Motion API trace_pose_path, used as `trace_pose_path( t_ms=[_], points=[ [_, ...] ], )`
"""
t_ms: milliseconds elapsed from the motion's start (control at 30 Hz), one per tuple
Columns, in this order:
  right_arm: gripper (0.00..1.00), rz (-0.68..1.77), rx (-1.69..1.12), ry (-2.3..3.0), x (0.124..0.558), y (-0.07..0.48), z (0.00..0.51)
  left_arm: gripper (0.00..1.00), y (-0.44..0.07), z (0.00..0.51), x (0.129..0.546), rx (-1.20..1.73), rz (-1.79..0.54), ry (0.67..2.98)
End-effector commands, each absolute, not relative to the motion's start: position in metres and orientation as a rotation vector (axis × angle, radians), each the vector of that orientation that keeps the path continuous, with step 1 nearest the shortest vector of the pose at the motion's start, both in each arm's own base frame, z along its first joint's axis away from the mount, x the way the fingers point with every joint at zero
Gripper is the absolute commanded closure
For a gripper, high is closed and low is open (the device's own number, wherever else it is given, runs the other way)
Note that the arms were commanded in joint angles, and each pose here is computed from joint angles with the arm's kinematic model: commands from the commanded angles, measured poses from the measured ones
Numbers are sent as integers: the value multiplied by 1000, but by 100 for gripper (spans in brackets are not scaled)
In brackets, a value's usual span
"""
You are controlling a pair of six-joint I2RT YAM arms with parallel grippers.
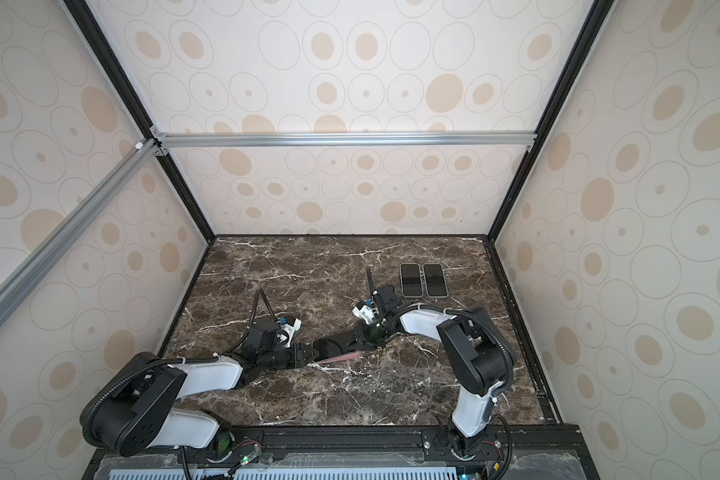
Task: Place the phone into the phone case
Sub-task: 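Press the phone down into the pink case with both grippers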
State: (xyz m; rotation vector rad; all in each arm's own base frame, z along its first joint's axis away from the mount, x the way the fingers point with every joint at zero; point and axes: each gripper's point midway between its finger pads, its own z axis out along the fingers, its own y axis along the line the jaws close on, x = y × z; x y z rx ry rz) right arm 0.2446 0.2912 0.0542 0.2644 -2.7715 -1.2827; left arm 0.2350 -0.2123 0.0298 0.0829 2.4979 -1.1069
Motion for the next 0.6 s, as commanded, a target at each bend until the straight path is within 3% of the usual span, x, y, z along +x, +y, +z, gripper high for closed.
trace_pose_path(
  t_ms=[0,167,400,567],
  points=[
    [69,-1192,294,-2804,244,287,51,66,-222,40,238,128,-1161,2457],
    [66,-1141,306,-2843,249,283,53,65,-224,40,239,132,-1170,2454],
    [60,-1029,339,-2912,253,272,60,53,-225,39,241,137,-1157,2462],
    [59,-966,363,-2940,253,266,64,52,-225,38,243,148,-1139,2477]
  ],
)
